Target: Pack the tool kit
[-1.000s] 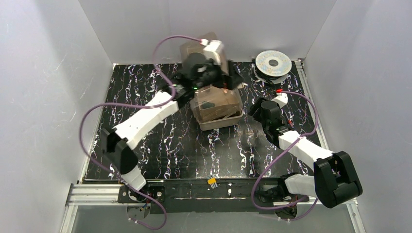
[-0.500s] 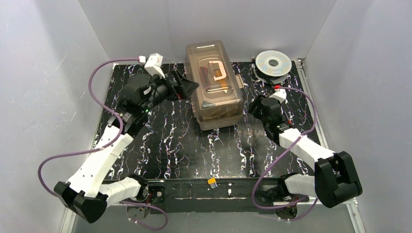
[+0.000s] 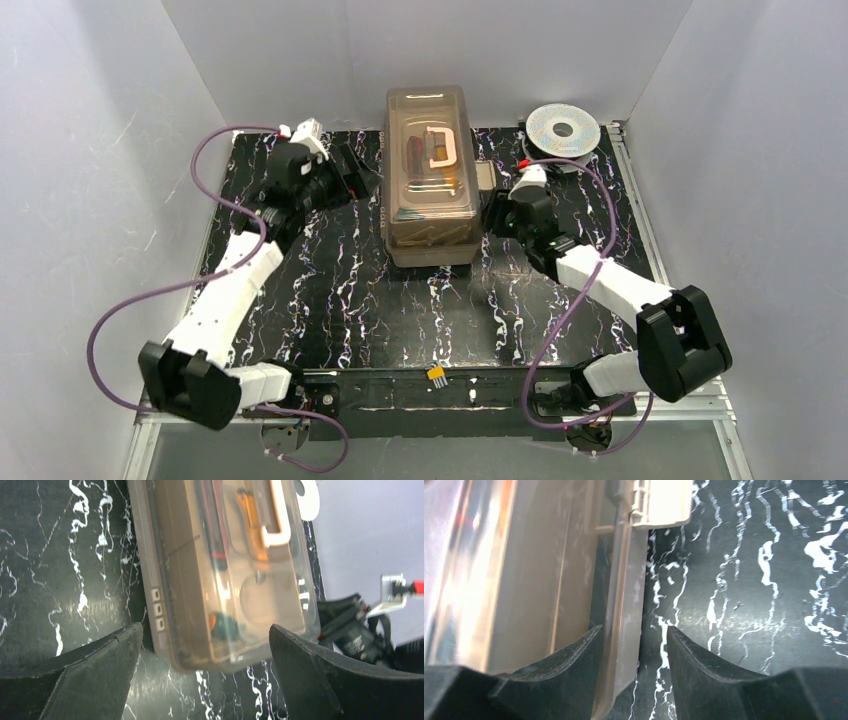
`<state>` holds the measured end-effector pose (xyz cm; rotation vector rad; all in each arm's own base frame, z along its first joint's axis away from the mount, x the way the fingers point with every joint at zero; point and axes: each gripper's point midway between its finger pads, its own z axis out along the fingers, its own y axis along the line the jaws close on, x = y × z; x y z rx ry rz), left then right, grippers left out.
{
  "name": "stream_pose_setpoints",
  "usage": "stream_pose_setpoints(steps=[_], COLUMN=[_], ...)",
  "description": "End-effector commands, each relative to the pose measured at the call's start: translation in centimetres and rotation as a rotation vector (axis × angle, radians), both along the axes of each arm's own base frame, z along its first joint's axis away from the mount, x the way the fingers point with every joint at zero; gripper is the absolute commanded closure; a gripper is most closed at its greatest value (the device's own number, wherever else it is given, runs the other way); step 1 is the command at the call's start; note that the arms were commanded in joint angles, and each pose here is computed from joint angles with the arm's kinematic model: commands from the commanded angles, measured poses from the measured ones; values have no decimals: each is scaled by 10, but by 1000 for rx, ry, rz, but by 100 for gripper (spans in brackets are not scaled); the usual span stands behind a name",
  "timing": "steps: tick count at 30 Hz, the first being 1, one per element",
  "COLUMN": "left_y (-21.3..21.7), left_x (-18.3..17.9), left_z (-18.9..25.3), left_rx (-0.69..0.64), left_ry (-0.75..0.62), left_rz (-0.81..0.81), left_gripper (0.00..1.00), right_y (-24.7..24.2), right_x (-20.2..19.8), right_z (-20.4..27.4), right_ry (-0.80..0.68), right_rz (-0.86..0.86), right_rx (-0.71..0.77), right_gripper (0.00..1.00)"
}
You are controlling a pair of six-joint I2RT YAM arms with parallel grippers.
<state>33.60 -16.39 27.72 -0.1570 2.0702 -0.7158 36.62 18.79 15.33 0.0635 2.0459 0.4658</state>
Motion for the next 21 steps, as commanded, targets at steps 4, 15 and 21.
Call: stream_pose_setpoints(steps=[4, 15, 21], left_y=[-1, -36, -54], left_x=[54, 97, 112], left_z=[15, -11, -13], left_rx=[53, 19, -5], left_ry=[-33, -8, -38], left_rz=[-18, -147, -242], left_gripper=[2, 2, 2], right_y=[69, -14, -28], right_x=[-15, 30, 69], right_z=[12, 24, -23], right_ry=[-83, 24, 201], right_rz=[194, -11, -45], right_rx=[-46, 240, 373], right_gripper=[41, 43, 64])
